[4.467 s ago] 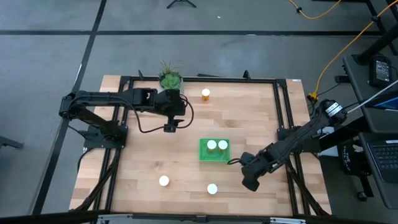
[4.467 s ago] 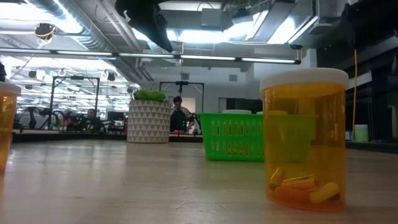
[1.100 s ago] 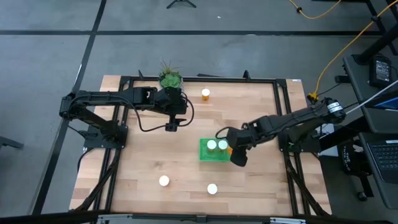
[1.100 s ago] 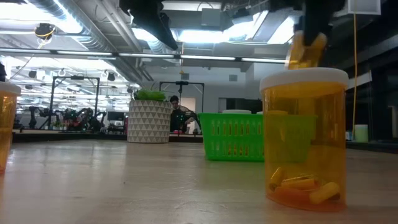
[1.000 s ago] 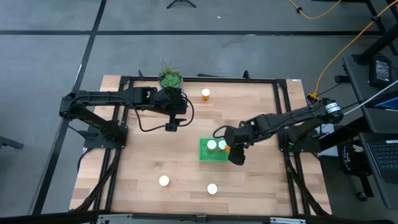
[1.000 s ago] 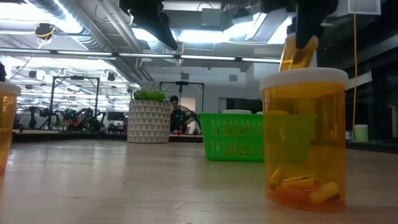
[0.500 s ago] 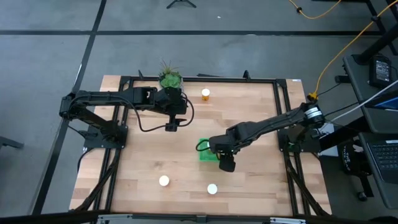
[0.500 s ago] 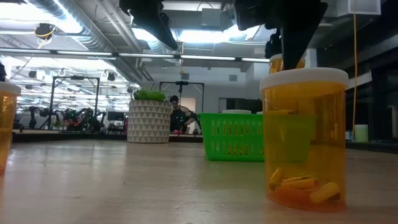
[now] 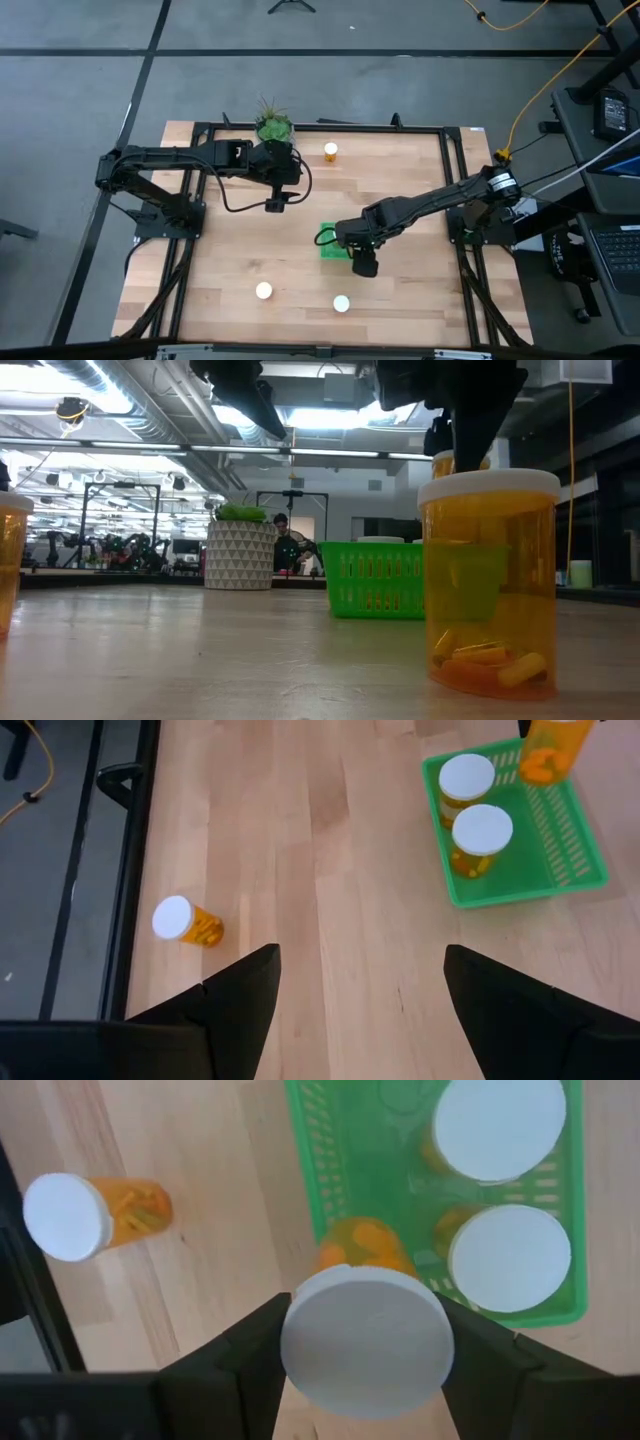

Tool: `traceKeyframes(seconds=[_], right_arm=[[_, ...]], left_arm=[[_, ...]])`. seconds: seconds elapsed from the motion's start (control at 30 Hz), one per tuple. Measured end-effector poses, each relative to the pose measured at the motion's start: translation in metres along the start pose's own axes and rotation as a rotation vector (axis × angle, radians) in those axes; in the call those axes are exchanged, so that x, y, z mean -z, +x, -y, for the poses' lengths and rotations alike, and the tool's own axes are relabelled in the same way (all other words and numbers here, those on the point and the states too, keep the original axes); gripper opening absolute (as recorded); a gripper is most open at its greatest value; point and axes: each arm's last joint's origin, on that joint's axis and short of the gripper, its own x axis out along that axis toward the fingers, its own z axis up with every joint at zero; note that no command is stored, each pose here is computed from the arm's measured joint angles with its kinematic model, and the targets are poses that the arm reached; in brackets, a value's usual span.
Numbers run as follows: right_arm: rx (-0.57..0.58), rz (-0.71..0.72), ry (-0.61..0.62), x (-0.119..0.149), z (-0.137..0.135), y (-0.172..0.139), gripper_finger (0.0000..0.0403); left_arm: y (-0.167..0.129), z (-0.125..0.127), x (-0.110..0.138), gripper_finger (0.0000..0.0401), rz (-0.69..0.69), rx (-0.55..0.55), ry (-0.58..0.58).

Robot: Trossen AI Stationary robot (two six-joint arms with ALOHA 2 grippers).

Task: Pick and place pill bottles into a basket
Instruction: Put the orange pill bottle into the green bin

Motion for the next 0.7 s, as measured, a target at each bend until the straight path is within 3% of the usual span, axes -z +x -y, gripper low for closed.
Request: traceKeyframes(seconds=[0.5, 0.7], right_arm=[[0.013, -0.026, -0.017, 0.001, 0.001, 0.005, 0.0213], [0.002, -0.088, 0.03, 0.009, 0.01, 0.02, 0.0213]], left_arm=[[0.0, 0.0, 0.0, 0.0277, 0.002, 0.001, 0.0], [0.0, 0.0, 0.0, 0.0277, 0.002, 0.001, 0.0]])
